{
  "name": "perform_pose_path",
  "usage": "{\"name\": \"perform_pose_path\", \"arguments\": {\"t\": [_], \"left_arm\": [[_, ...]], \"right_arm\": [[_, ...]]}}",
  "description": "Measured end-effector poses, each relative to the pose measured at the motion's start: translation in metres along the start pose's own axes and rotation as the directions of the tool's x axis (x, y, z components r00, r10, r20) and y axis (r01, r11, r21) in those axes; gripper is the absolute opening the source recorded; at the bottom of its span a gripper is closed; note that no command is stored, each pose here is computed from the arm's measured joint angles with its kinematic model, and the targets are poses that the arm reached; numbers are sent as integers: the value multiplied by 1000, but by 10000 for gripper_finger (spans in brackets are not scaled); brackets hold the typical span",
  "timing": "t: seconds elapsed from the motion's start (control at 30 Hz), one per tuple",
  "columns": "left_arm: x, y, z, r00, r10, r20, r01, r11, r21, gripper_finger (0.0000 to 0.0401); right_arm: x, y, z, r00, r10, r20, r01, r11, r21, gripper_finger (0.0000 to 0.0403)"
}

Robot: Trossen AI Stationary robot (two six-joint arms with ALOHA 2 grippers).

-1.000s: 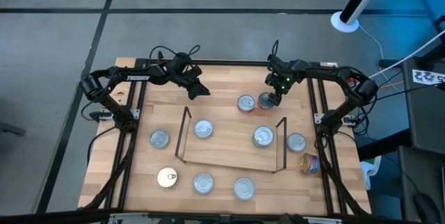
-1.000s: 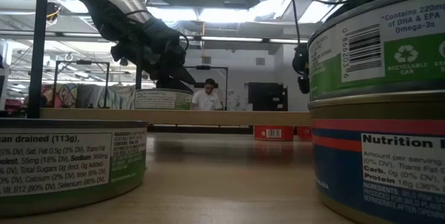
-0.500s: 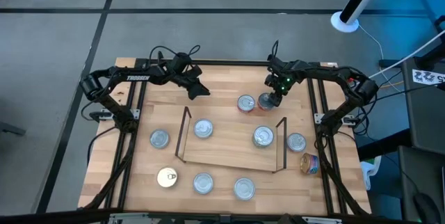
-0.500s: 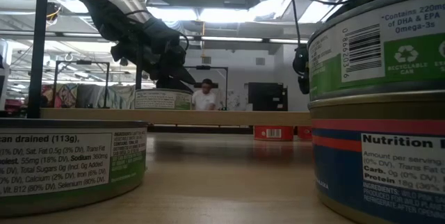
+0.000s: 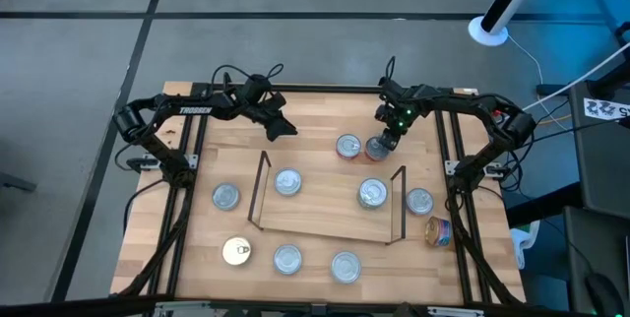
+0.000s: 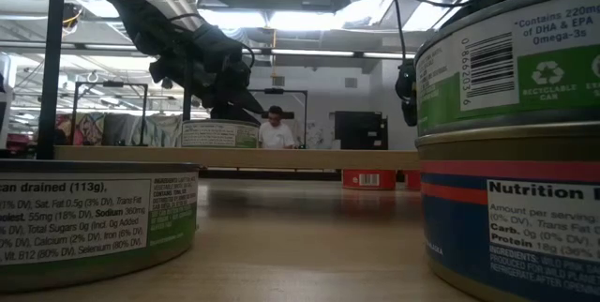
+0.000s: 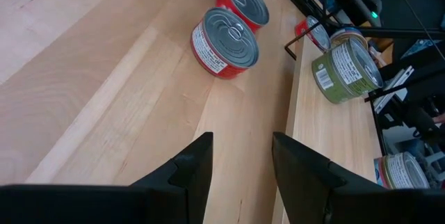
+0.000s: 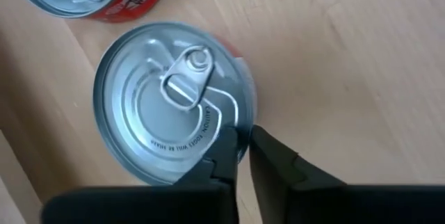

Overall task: Stack canned seafood by type on shelf
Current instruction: Put the red tuna can on the shelf

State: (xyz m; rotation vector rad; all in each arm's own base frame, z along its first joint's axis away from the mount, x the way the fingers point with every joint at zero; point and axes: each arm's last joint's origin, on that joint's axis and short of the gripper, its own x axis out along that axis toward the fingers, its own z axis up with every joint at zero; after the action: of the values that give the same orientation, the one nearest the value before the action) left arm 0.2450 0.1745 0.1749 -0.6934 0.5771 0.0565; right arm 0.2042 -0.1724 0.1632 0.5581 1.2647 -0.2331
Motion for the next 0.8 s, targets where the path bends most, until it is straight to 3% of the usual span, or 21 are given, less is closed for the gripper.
{"name": "perform_pose_path", "arguments": {"t": [0.2, 0.8], "left_arm": [[0, 0, 0, 1000, 0, 0, 0, 1000, 0, 143], [0, 0, 0, 1000, 0, 0, 0, 1000, 24, 143]], "right_arm": [[0, 0, 0, 1000, 4, 1, -4, 1000, 0, 3], [-2, 0, 5, 1000, 10, 22, -11, 999, 36, 1]]}}
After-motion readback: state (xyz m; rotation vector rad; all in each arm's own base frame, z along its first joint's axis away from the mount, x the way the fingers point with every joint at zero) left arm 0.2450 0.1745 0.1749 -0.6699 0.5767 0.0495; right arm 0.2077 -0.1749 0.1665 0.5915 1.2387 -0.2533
